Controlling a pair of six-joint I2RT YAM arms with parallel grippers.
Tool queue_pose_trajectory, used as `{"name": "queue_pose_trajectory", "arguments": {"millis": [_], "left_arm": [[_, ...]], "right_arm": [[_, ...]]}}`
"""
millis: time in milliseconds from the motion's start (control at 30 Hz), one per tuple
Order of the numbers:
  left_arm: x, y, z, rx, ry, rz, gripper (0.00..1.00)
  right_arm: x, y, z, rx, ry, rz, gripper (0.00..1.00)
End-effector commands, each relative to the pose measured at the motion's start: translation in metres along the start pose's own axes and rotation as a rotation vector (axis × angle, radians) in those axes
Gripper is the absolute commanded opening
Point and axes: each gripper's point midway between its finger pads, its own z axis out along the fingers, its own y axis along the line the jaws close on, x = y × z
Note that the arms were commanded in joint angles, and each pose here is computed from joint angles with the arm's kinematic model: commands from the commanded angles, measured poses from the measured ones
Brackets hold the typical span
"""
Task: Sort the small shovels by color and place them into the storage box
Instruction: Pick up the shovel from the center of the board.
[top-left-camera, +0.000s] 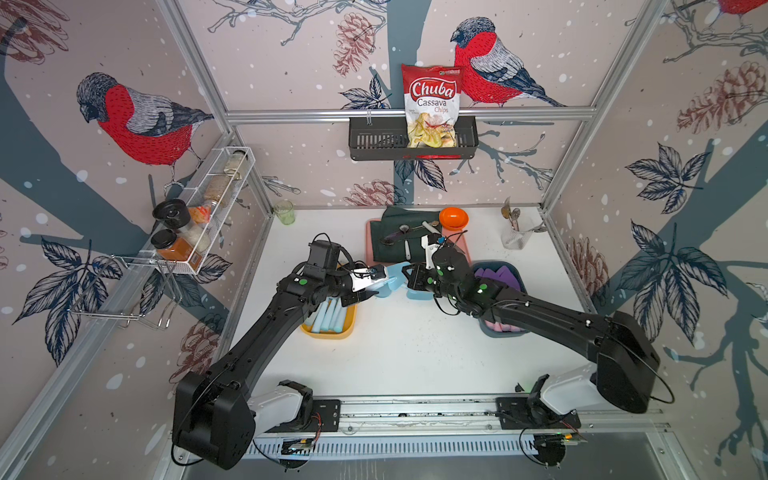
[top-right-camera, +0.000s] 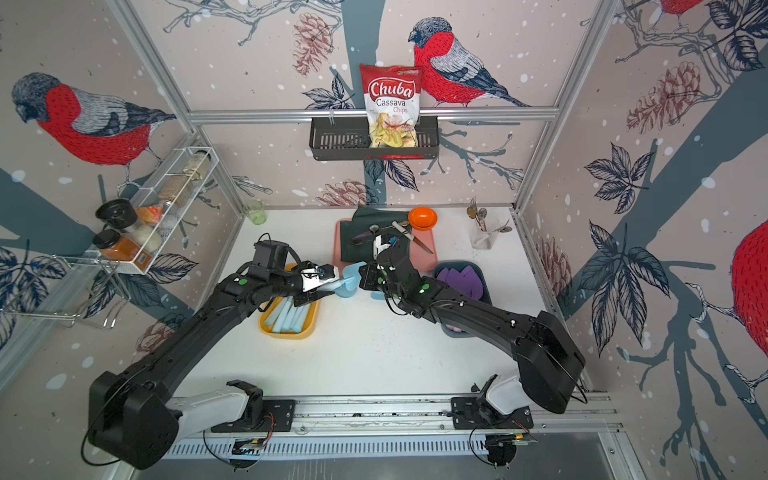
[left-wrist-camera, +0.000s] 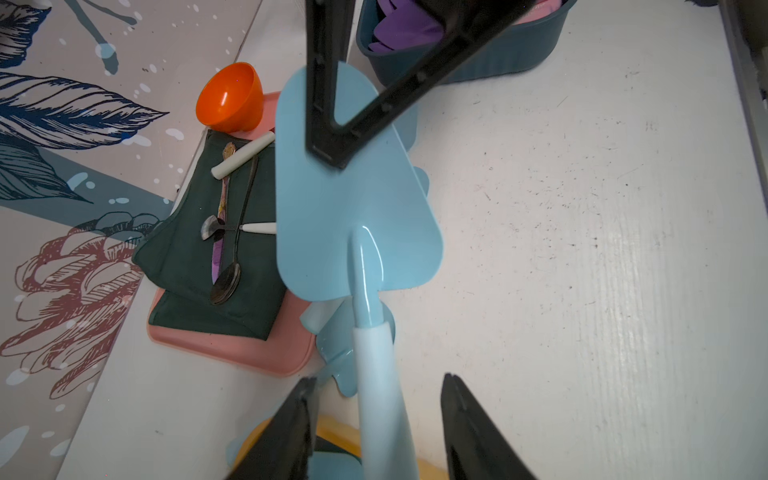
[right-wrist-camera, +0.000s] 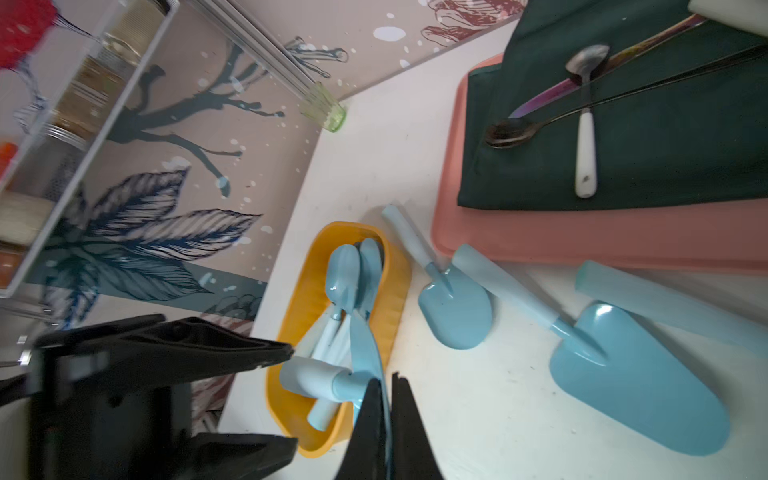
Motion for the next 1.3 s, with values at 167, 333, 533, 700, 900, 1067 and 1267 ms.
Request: {"name": "queue_pose_trajectory", "arguments": {"millis": [167, 333, 533, 700, 900, 1067, 1267], "left_arm": [[0.0, -0.009, 0.006, 0.045, -0.022, -0.033, 0.48], [0.008, -0.006, 0.012, 0.027, 0.0, -0.064, 0.47], [0.012, -0.006, 0.019, 0.033, 0.012, -0.107, 0.45], [0.009, -0.005, 0.021, 0.035, 0.008, -0.12, 0.4], [0.002, -0.007, 0.02, 0.049, -0.018, -0.111, 0.28], [0.003, -0.007, 0.021, 0.048, -0.016, -0.106, 0.05], [0.01, 0.005, 0.021, -0.022, 0.021, -0.186, 0.0]], "right_arm": [[0.003, -0.002, 0.004, 0.09, 0.023, -0.103, 0.0], [-0.002, 0.01, 0.0, 0.059, 0.004, -0.111, 0.0], [-0.01, 0.024, -0.009, 0.023, -0.025, -0.119, 0.0], [-0.012, 0.034, -0.011, 0.003, -0.03, -0.137, 0.0], [-0.009, 0.04, -0.011, -0.002, -0.016, -0.158, 0.0], [-0.01, 0.045, -0.012, -0.016, -0.014, -0.172, 0.0], [-0.014, 0.042, -0.019, -0.001, -0.033, -0.178, 0.16]]}}
